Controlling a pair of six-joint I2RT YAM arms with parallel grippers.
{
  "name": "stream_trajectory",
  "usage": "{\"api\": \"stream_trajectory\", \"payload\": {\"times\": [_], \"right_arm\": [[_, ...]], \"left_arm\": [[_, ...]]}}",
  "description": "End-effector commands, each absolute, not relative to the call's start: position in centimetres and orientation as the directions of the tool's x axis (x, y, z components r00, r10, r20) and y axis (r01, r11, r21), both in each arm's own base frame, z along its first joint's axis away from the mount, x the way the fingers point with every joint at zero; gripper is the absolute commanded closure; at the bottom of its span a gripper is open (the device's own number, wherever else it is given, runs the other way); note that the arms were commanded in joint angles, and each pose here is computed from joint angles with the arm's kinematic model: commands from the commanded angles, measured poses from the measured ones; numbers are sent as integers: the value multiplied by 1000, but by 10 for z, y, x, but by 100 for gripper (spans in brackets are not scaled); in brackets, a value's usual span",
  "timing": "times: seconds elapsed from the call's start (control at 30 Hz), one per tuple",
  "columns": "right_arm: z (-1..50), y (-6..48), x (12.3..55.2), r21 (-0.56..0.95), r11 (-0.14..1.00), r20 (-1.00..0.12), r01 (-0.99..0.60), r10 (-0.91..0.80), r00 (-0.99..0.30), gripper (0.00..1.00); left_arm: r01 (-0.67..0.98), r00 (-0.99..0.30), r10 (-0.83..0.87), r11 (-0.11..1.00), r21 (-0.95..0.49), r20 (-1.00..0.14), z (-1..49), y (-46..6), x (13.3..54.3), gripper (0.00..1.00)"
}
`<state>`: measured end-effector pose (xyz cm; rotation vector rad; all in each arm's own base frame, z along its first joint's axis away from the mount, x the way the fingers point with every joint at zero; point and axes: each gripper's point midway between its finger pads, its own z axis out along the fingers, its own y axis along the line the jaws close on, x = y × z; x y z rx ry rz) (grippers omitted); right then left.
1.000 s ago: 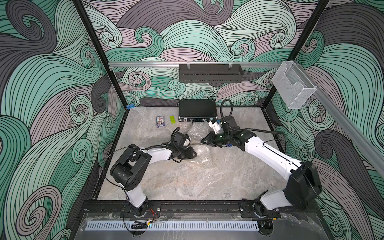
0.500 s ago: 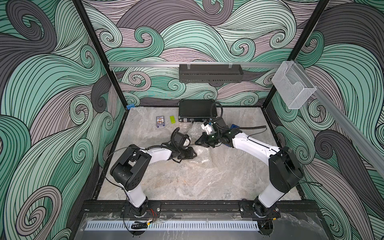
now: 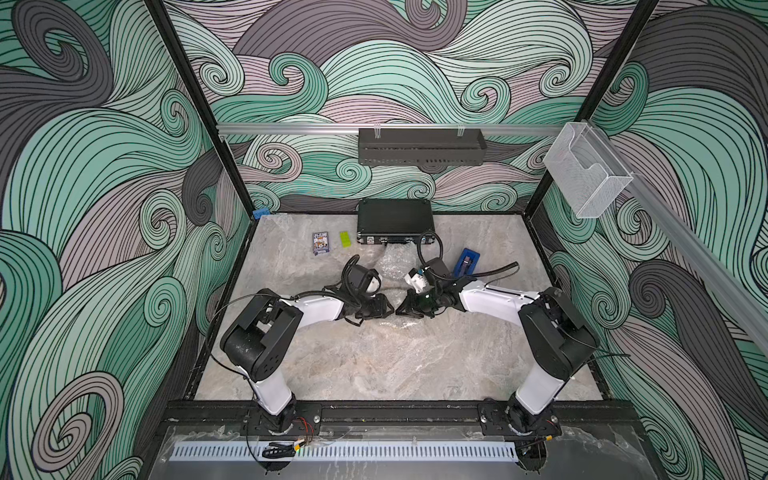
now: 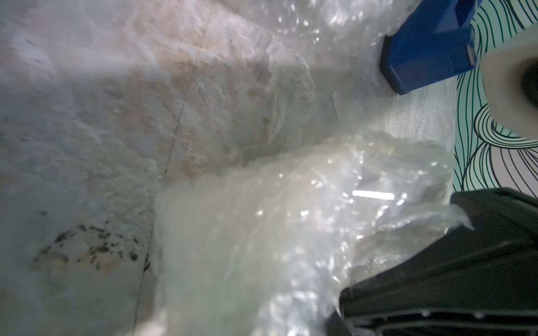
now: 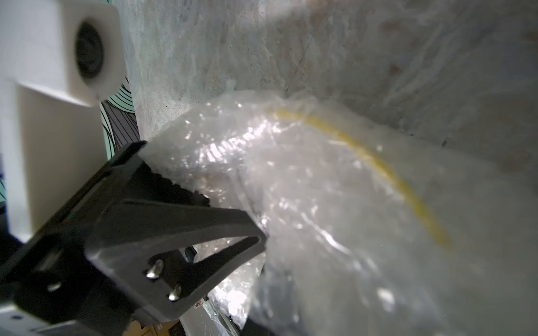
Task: Wrap bowls in bubble wrap
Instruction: Stick the tape on the bubble wrap.
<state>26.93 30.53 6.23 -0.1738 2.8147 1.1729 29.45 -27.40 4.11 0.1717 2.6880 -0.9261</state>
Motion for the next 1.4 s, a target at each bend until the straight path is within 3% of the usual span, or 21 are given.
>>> {"api": "stream_trajectory", "payload": {"times": [0.0,0.57,0.9,1.1,1.37], "right_arm": [[53,304,270,683,712,-146,-164,-86,-985,100],[39,300,282,648,750,-133,-132,-60,-989,100],[40,301,285,656,743,-134,-134,-60,-989,100],[41,301,285,659,740,-133,-135,-62,-989,100],[40,301,284,656,742,-132,-138,-67,-989,100]], "left_arm": [[207,-951,26,793,-573,-307,40,-268,291,63],[184,-955,17,818,-546,-297,48,-258,285,60],[217,-919,5,842,-494,-395,91,-236,284,26],[334,-900,96,778,-532,-425,97,-258,288,19],[393,-874,136,761,-516,-466,91,-265,306,17]]}}
